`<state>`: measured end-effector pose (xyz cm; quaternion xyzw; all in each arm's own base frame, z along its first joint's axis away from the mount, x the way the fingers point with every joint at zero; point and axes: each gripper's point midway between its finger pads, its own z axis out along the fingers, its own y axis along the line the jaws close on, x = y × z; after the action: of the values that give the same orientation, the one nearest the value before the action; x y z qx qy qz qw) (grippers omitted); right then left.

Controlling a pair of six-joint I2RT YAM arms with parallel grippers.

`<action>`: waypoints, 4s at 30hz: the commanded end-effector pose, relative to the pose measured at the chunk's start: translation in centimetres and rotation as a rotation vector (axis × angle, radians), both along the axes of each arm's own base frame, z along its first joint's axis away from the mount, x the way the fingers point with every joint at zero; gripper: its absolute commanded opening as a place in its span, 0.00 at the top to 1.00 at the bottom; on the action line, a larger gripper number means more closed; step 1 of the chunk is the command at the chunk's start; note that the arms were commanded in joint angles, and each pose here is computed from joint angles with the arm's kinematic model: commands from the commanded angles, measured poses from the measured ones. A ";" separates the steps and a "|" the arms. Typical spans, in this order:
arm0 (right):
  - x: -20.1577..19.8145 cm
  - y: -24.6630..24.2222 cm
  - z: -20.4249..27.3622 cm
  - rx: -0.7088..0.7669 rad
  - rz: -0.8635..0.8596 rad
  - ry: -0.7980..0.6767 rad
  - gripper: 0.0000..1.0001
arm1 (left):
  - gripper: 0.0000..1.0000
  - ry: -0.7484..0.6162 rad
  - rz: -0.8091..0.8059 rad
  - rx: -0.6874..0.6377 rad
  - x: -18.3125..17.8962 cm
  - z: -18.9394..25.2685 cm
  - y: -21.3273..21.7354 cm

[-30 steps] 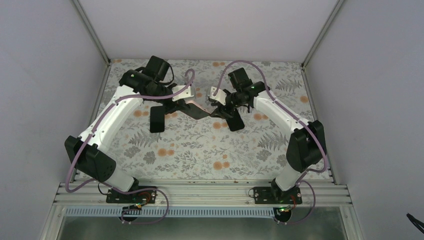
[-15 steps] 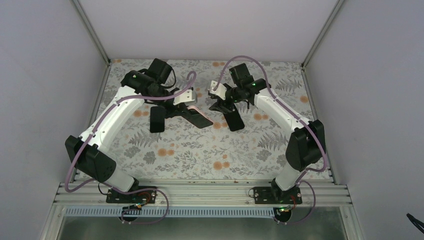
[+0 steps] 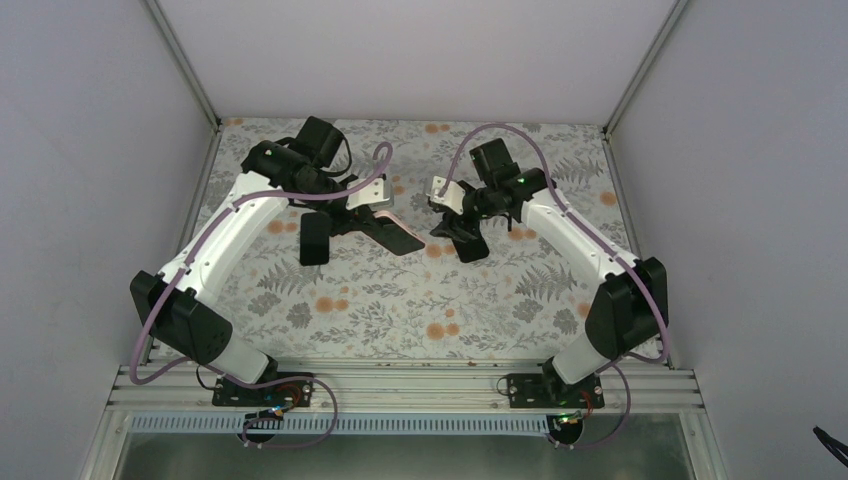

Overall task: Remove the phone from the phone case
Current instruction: Remove the phone case from the phone.

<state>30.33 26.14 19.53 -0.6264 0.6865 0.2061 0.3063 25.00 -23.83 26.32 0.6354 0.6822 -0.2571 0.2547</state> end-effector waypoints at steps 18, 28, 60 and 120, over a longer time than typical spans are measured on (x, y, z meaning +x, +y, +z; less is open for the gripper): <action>-2.4 0.9 0.0 0.049 0.088 0.048 0.42 | 0.98 -0.035 0.003 -0.088 1.1 2.1 -1.3; -0.5 1.1 -0.4 0.038 0.044 0.013 0.44 | 0.98 -0.033 0.000 -0.092 0.9 2.2 -1.3; -3.8 7.6 5.9 0.262 0.300 0.097 0.42 | 0.98 0.041 -0.142 -0.253 -1.8 4.6 -3.1; 18.9 0.3 20.5 0.749 -0.884 0.198 0.97 | 0.00 -1.043 0.714 -0.455 16.1 16.8 -3.8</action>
<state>49.83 25.39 37.39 -0.1113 0.8116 0.3279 0.4704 40.48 -27.54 36.51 0.4171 0.6083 0.0692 0.6717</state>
